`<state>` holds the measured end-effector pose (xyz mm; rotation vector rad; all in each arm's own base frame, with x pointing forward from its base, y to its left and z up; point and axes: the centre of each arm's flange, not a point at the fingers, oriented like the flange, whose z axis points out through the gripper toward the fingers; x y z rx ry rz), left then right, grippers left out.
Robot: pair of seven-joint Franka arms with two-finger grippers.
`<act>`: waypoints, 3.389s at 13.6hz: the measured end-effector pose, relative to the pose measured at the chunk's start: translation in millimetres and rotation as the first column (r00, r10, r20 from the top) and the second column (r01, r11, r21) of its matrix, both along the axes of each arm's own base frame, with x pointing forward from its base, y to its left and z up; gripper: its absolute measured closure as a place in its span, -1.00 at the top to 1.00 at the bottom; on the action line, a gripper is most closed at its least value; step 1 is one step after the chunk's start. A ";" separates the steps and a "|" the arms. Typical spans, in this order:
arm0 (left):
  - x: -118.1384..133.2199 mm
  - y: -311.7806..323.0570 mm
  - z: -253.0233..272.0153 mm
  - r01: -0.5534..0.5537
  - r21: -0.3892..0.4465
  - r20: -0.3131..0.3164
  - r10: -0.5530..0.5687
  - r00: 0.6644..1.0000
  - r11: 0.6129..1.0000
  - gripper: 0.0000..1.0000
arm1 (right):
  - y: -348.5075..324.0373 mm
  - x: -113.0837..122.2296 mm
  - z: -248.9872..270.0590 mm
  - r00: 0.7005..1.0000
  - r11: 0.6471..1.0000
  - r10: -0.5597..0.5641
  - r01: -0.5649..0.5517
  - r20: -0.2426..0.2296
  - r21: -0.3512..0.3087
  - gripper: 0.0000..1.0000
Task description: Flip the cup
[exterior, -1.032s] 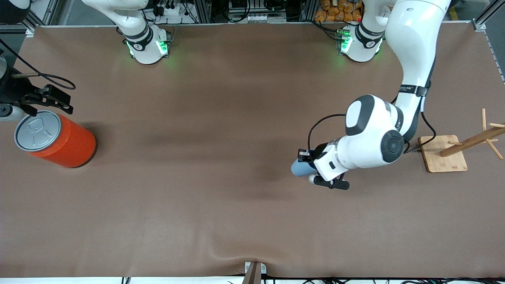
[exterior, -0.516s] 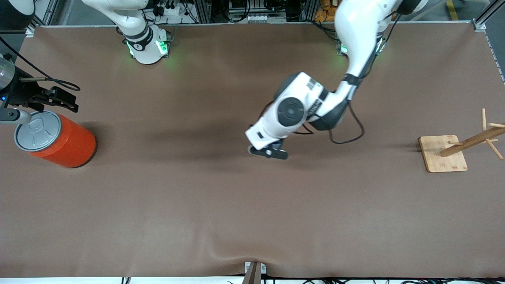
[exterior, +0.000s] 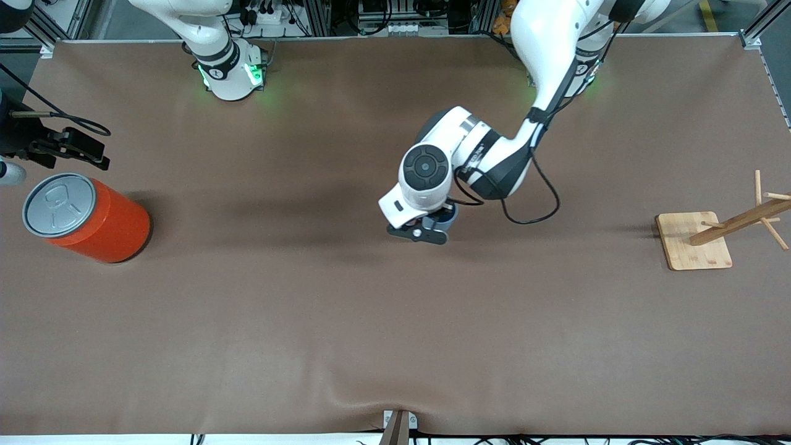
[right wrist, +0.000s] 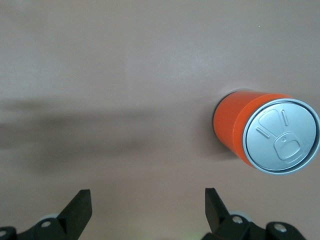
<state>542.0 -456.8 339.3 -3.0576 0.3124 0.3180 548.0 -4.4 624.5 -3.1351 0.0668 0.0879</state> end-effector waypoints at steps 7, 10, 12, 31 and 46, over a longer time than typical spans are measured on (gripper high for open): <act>62.6 191.7 38.8 0.016 0.091 -0.105 -0.007 0.994 0.996 -0.88 | 0.1 1.3 8.6 1.000 1.000 0.003 -0.003 0.026 0.001 1.00; 68.6 252.5 25.1 0.017 0.065 -0.093 -0.011 0.996 0.998 -0.88 | 0.0 2.3 10.5 0.999 1.000 0.003 -0.003 0.037 0.002 1.00; 69.5 290.6 11.1 0.036 0.036 -0.080 -0.033 0.996 0.999 -0.88 | 0.5 2.3 10.6 0.999 1.000 0.004 -0.004 0.038 0.002 1.00; 92.0 362.4 -21.1 0.017 -0.007 0.088 -0.016 0.996 1.000 0.45 | -9.0 7.0 5.8 0.999 1.000 0.023 -0.023 0.045 0.003 1.00; 27.9 428.7 299.9 -0.216 -0.037 0.280 0.217 0.935 0.976 1.00 | -10.0 19.5 -5.8 0.998 1.000 0.023 -0.023 0.063 0.005 1.00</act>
